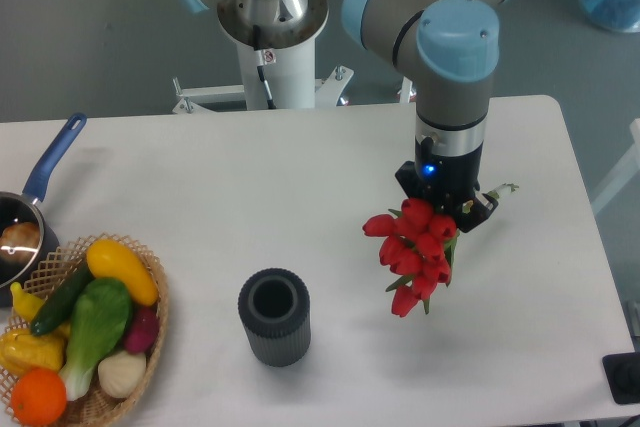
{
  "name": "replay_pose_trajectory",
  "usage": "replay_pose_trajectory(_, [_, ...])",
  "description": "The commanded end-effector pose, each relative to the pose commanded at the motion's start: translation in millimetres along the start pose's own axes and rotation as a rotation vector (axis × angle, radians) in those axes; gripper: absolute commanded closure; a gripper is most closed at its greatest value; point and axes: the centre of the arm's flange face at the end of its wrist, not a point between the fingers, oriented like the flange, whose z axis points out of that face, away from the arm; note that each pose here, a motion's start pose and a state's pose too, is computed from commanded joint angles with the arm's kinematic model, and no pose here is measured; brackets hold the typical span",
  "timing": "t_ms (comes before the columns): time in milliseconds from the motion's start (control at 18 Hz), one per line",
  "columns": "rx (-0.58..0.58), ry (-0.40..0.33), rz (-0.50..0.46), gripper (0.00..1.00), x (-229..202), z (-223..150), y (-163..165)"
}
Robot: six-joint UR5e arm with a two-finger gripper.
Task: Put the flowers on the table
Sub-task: 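Lower the gripper holding the red tulips toward the table surface, then open the gripper to release the tulips onto the table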
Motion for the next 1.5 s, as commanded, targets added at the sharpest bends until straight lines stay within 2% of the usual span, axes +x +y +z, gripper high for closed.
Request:
replay_pose_trajectory(778, [-0.059,0.092,-0.001,0.95,27.4,50.9,11.9])
replay_pose_trajectory(833, [-0.062,0.101,0.007,0.92,29.6,56.6,8.1])
replay_pose_trajectory(889, [-0.064,0.102,0.008,0.88,29.8,58.4,7.4])
replay_pose_trajectory(944, [-0.066,0.104,0.008,0.77,29.7,60.3,7.6])
replay_pose_trajectory(1056, [-0.066,0.106,0.008,0.65,30.0,62.1,6.7])
replay_pose_trajectory(1167, [-0.066,0.106,0.011,0.48,31.3,62.9,4.3])
replay_pose_trajectory(1222, [-0.066,0.106,0.011,0.28,32.0,63.8,4.5])
replay_pose_trajectory(1278, [-0.066,0.109,0.011,0.0,34.2,66.0,4.4])
replay_pose_trajectory(1500, [-0.061,0.105,0.014,0.0,34.9,63.9,4.2])
